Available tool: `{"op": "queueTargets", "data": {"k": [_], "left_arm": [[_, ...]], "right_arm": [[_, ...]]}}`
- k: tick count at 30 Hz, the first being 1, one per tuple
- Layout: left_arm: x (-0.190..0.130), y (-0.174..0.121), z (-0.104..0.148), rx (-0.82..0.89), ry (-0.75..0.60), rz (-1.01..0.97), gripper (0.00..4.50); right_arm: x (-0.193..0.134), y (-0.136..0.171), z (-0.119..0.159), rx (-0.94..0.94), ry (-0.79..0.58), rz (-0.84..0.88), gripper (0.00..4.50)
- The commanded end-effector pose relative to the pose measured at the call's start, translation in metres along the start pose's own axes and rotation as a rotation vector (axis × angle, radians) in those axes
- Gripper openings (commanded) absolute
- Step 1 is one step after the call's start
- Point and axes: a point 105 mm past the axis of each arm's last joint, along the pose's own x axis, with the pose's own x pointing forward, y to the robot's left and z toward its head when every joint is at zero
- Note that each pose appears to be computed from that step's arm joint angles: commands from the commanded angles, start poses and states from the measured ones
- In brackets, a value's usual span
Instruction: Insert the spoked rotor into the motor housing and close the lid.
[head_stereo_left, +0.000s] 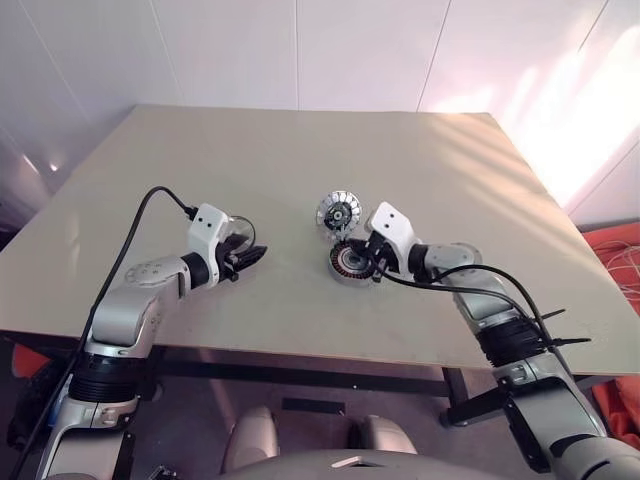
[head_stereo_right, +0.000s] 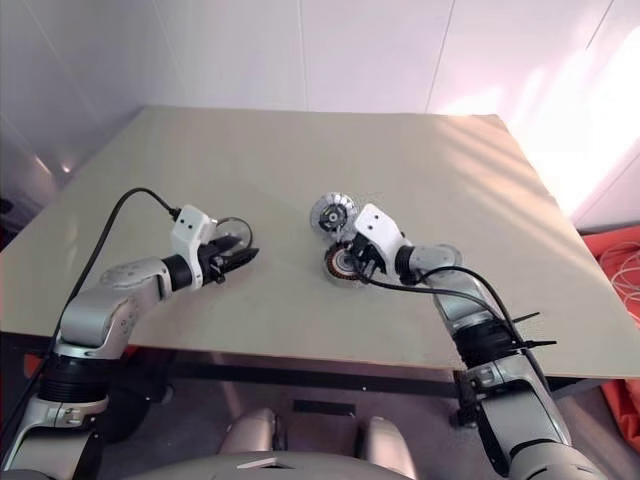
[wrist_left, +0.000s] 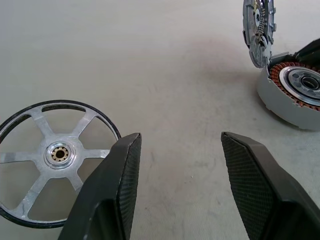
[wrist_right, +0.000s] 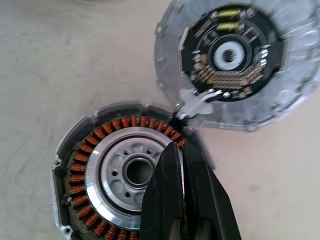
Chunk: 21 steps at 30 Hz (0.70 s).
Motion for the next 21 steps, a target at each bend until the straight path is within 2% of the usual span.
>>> {"op": "queueTargets", "data": {"k": [1, 7, 13, 21], "left_arm": [[-0.002, -0.001, 0.014, 0.042, -0.043, -0.003, 2.7], [-0.002, -0.001, 0.015, 0.043, -0.043, -0.003, 2.7], [-0.002, 0.0, 0.015, 0.044, -0.041, -0.001, 2.7], [-0.003, 0.001, 0.014, 0.044, -0.038, 0.004, 2.7]], "right_arm": [[-0.008, -0.009, 0.026, -0.045, -0.068, -0.022, 0.13], [-0.005, 0.005, 0.007, -0.009, -0.023, 0.016, 0.13], [0.005, 0.024, -0.024, 0.044, 0.056, 0.048, 0.13], [0.002, 0.007, -0.005, 0.016, 0.009, 0.003, 0.13]]}}
